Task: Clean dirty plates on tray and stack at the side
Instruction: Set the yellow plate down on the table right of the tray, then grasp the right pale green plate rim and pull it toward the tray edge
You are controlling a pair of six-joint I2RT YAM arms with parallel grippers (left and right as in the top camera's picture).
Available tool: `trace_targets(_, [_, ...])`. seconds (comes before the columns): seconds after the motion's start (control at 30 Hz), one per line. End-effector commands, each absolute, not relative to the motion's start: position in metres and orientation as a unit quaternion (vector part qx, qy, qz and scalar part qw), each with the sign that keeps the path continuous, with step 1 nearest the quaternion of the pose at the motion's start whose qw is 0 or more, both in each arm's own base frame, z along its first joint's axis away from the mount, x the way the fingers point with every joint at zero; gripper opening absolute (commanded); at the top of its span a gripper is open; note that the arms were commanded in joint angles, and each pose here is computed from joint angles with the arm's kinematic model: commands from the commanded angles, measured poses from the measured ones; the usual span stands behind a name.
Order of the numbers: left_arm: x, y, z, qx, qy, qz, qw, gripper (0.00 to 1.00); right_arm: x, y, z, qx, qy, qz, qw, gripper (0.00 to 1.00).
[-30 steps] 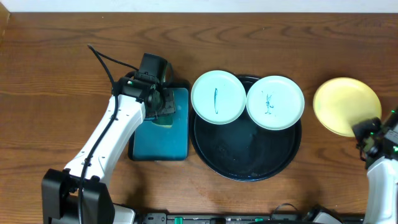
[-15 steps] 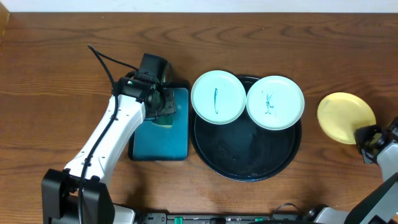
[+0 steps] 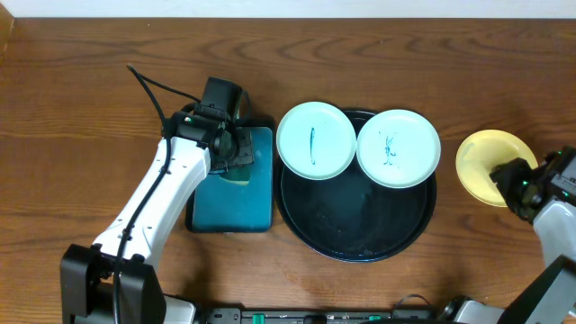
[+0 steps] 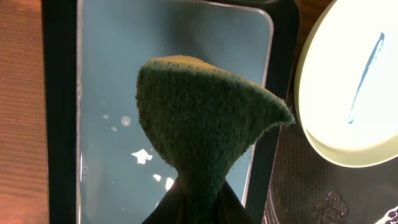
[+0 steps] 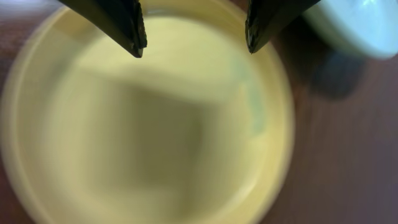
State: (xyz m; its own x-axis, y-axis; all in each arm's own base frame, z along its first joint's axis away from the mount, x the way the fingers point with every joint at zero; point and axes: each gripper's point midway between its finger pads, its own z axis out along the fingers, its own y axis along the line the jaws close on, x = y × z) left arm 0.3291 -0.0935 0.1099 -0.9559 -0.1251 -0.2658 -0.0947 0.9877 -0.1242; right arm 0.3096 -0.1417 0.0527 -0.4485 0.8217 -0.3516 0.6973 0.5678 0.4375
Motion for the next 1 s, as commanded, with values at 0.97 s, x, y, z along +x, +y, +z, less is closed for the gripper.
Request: trace_targets(0.97, [0.326,-0.089,0.105,-0.054,0.989,-0.045,0.13,0.12,0.37,-0.005,0.037,0.066,0.955,0.111,0.266,0.36])
